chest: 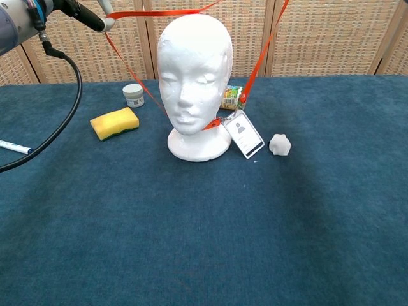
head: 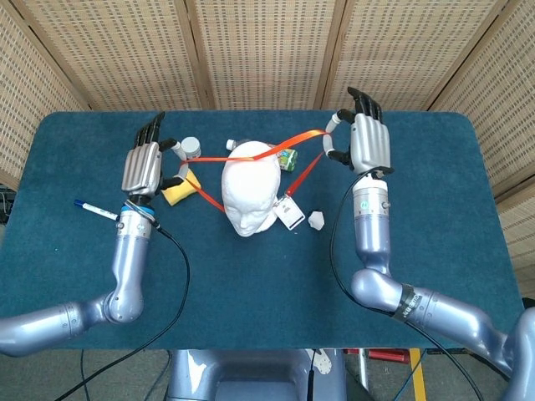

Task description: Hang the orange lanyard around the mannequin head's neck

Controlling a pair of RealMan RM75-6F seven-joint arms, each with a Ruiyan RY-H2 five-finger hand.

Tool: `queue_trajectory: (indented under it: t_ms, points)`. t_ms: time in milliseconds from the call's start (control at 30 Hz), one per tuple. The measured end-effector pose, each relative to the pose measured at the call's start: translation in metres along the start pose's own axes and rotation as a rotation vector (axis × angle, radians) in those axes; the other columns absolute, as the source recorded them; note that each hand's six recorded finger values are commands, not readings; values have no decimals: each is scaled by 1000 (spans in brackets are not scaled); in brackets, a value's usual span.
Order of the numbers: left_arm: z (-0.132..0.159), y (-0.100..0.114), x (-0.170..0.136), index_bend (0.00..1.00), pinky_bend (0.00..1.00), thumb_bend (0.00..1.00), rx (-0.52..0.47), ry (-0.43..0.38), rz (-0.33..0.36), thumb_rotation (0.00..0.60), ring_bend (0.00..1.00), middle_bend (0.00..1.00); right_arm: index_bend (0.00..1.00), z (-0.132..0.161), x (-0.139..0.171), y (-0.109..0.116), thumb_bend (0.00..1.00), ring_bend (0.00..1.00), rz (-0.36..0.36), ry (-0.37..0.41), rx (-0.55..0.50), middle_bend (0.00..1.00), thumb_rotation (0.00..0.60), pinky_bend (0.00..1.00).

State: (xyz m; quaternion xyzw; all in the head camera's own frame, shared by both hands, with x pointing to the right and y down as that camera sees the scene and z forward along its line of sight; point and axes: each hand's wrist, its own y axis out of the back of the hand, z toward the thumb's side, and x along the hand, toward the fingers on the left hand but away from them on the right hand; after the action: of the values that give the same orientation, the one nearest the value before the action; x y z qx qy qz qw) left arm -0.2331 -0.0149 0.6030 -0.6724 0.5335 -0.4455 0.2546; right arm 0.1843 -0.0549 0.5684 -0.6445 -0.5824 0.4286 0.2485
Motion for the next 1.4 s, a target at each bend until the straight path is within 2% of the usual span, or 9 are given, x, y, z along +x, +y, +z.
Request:
queue_trajectory:
  t_ms: [267,667,733,767,833,867,933,1000,1400]
  points:
    - [-3,-3,14,817,0,718,16,37,36,600,0,0,739,1,-14,-10,480,0,9,-21,11,79,600,0]
    - [6,-19,35,813,0,718,72,51,30,600,0,0,739,4,-38,-21,480,0,-2,-62,6,79,600,0]
    - [7,-21,38,708,0,715,77,55,36,600,0,0,669,5,-41,-22,405,0,-4,-64,9,79,600,0]
    - [8,-22,40,526,0,678,78,57,37,600,0,0,550,5,-43,-22,275,0,-4,-66,11,80,600,0]
    - [8,-25,41,105,0,508,81,66,34,600,0,0,286,4,-45,-25,61,0,-2,-71,17,67,600,0]
    - [8,-27,42,31,0,434,85,69,32,600,0,0,190,3,-45,-26,7,0,3,-75,23,59,600,0]
    - [6,-30,42,0,0,293,93,73,21,600,0,0,103,0,-46,-30,0,0,20,-82,45,46,600,0]
    - [5,-31,42,0,0,208,83,79,16,600,0,0,90,-3,-48,-32,0,0,29,-93,63,46,600,0]
    - [-1,-16,39,0,0,109,66,52,40,600,0,0,90,-3,-44,-22,0,0,-1,-64,66,45,600,0]
